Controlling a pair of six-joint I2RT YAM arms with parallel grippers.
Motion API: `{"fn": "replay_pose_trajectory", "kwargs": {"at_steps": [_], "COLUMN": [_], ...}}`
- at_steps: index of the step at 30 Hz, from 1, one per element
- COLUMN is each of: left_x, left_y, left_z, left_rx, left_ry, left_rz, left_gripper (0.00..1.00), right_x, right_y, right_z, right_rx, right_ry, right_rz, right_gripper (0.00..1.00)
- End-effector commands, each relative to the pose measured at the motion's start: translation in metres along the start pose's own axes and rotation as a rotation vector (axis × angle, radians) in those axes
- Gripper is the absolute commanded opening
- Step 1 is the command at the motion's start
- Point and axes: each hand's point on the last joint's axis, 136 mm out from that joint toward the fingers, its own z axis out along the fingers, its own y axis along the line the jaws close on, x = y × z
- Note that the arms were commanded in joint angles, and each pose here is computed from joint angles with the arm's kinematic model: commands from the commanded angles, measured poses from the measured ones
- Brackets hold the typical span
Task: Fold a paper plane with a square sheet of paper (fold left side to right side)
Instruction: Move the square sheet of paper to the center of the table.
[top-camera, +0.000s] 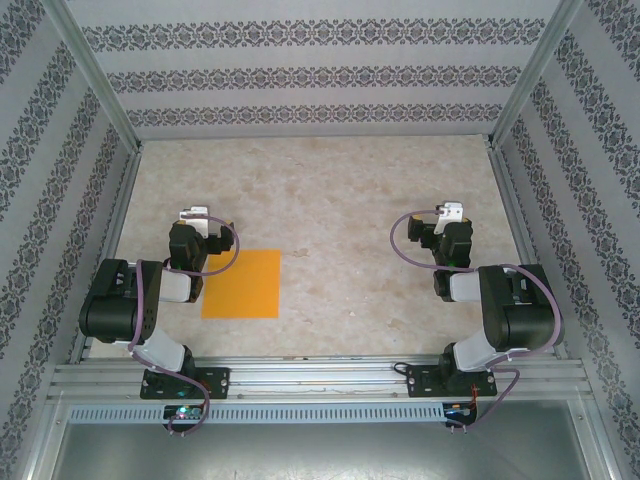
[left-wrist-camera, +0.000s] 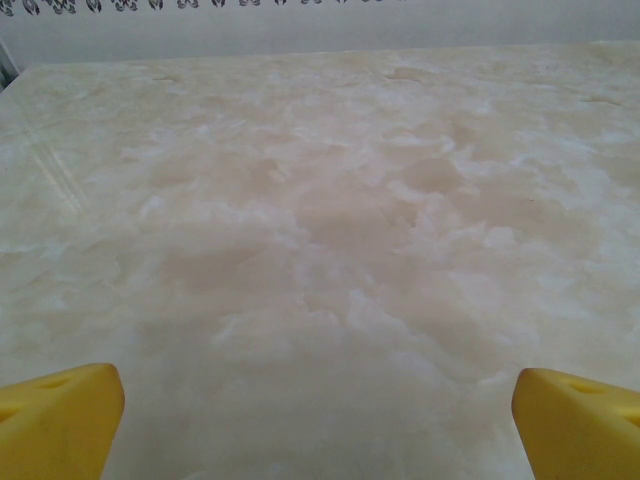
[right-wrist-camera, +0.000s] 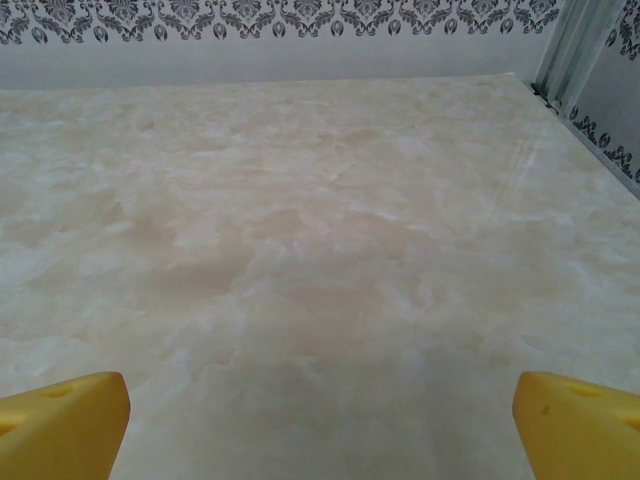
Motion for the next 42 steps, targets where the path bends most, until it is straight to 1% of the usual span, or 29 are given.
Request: {"fn": "replay_pose_trajectory", "kwargs": {"at_steps": [1, 8, 10, 13, 16, 19, 23, 26, 31, 33, 35, 37, 42], "left_x": [-0.004, -0.004, -0.006, -0.017, -0.029, -0.039, -0.047, -0.044, -0.028, -0.019, -0.009, 0.004, 0.039], "left_y": [0.004, 0.003, 0.006, 0.013, 0.025, 0.03, 0.026, 0.013, -0.027, -0.048, -0.066, -0.083, -0.118], "left_z": [0.002, 0.002, -0.001, -0.013, -0.023, -0.036, -0.059, -0.076, -0.1, -0.109, -0.12, -0.131, -0.151], "left_rx": [-0.006, -0.004, -0.017, -0.059, -0.126, -0.157, -0.155, -0.106, 0.064, 0.154, 0.225, 0.275, 0.329], "left_ry": [-0.005, -0.006, -0.024, -0.061, -0.021, 0.063, 0.175, 0.26, 0.47, 0.565, 0.654, 0.742, 0.909], "left_rz": [-0.017, -0.017, -0.024, -0.041, -0.073, -0.134, -0.281, -0.411, -0.558, -0.609, -0.648, -0.668, -0.647], "left_gripper": [1.0, 1.0, 1.0, 1.0, 1.0, 1.0, 1.0, 1.0, 1.0, 0.95, 0.92, 0.87, 0.77], "right_x": [-0.012, -0.012, -0.015, -0.025, -0.038, -0.045, -0.046, -0.045, -0.038, -0.033, -0.028, -0.024, -0.011], "right_y": [0.003, 0.003, 0.002, 0.002, 0.0, -0.001, 0.004, 0.016, 0.047, 0.06, 0.072, 0.084, 0.1], "right_z": [0.001, 0.0, -0.001, -0.009, -0.022, -0.036, -0.056, -0.072, -0.09, -0.092, -0.093, -0.093, -0.087], "right_rx": [0.001, 0.0, 0.006, 0.005, 0.014, 0.014, -0.02, -0.087, -0.242, -0.303, -0.352, -0.389, -0.391], "right_ry": [-0.039, -0.043, -0.05, -0.056, -0.056, -0.028, 0.078, 0.153, 0.255, 0.3, 0.345, 0.392, 0.466], "right_rz": [-0.001, -0.001, 0.002, 0.002, 0.016, 0.058, 0.172, 0.267, 0.468, 0.544, 0.584, 0.578, 0.515], "right_gripper": [0.98, 0.98, 0.98, 0.98, 0.98, 0.98, 0.98, 0.98, 0.98, 0.98, 0.98, 0.98, 0.98]}}
